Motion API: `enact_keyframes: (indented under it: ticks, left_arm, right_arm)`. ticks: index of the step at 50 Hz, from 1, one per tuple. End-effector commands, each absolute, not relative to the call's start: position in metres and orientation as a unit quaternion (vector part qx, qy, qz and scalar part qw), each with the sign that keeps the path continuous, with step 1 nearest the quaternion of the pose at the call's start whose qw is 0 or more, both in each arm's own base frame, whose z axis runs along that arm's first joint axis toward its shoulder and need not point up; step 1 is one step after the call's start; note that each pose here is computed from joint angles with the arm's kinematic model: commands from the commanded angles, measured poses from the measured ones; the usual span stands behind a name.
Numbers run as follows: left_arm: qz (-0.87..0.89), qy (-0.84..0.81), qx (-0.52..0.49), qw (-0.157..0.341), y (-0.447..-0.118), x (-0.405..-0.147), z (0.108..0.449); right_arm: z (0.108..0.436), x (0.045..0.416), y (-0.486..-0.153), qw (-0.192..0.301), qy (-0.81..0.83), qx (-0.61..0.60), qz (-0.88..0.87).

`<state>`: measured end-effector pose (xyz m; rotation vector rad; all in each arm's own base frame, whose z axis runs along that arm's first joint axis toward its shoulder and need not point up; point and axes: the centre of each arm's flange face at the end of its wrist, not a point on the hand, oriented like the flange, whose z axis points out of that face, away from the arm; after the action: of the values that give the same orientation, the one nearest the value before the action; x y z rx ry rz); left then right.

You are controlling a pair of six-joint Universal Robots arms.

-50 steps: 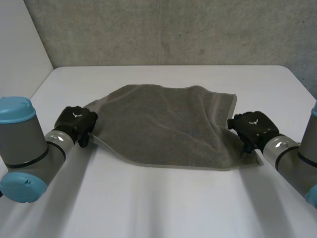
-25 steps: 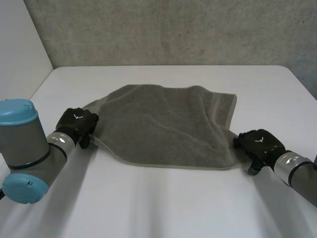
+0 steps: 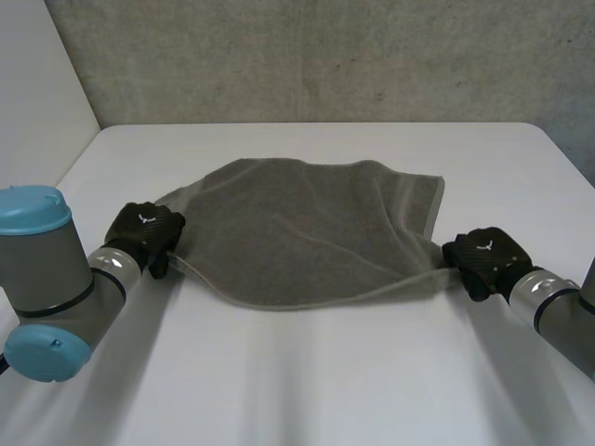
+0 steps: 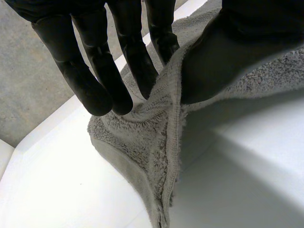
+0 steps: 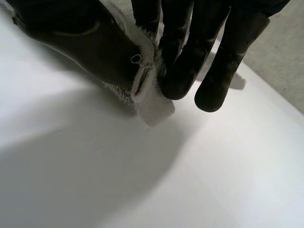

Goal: Fold the towel.

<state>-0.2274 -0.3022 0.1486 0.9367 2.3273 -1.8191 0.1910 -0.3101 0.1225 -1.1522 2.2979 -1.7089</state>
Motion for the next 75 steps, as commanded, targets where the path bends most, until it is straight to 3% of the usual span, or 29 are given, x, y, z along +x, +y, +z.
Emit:
enact_keyframes:
  ticks: [1, 4, 10, 23, 37, 42, 44, 48, 50, 53, 55, 61, 67, 69, 75]
  left_arm:
    - [-0.589, 0.750, 0.300, 0.023, -0.304, -0.226, 0.148]
    - [-0.594, 0.746, 0.300, 0.023, -0.305, -0.226, 0.149]
    - [-0.602, 0.741, 0.298, 0.026, -0.308, -0.226, 0.146]
    - [-0.602, 0.742, 0.290, 0.042, -0.320, -0.217, 0.133]
    - [-0.579, 0.756, 0.301, 0.045, -0.311, -0.213, 0.136]
    - [-0.605, 0.738, 0.295, 0.049, -0.309, -0.212, 0.166]
    - [-0.647, 0.708, 0.279, 0.050, -0.306, -0.212, 0.204]
    - [-0.686, 0.678, 0.261, 0.038, -0.300, -0.213, 0.238]
    - [-0.730, 0.641, 0.236, 0.016, -0.295, -0.214, 0.280]
    - [-0.747, 0.627, 0.223, 0.005, -0.290, -0.213, 0.299]
    - [-0.768, 0.608, 0.199, -0.013, -0.284, -0.210, 0.330]
    - [-0.778, 0.603, 0.175, -0.037, -0.278, -0.208, 0.364]
    - [-0.763, 0.621, 0.176, -0.040, -0.288, -0.210, 0.356]
    - [-0.734, 0.654, 0.179, -0.037, -0.307, -0.213, 0.327]
    - [-0.696, 0.692, 0.188, -0.039, -0.325, -0.221, 0.290]
  right_arm:
    - [0.164, 0.187, -0.318, 0.039, 0.723, -0.316, -0.614]
    - [0.184, 0.187, -0.315, 0.066, 0.718, -0.281, -0.634]
    - [0.192, 0.182, -0.316, 0.081, 0.724, -0.250, -0.638]
    - [0.196, 0.150, -0.329, 0.033, 0.737, -0.202, -0.644]
    - [0.210, 0.144, -0.328, 0.003, 0.730, -0.183, -0.659]
    - [0.227, 0.146, -0.322, 0.002, 0.724, -0.186, -0.664]
    - [0.246, 0.149, -0.314, 0.008, 0.719, -0.191, -0.668]
    - [0.269, 0.151, -0.309, 0.007, 0.710, -0.195, -0.676]
    - [0.294, 0.153, -0.302, 0.011, 0.706, -0.202, -0.678]
    - [0.309, 0.152, -0.300, 0.010, 0.707, -0.205, -0.677]
    - [0.337, 0.152, -0.297, -0.001, 0.702, -0.220, -0.677]
    - [0.379, 0.153, -0.291, -0.038, 0.693, -0.263, -0.670]
    - [0.370, 0.154, -0.304, -0.044, 0.718, -0.289, -0.632]
    - [0.358, 0.162, -0.309, -0.046, 0.726, -0.310, -0.612]
    - [0.329, 0.171, -0.323, -0.038, 0.744, -0.333, -0.578]
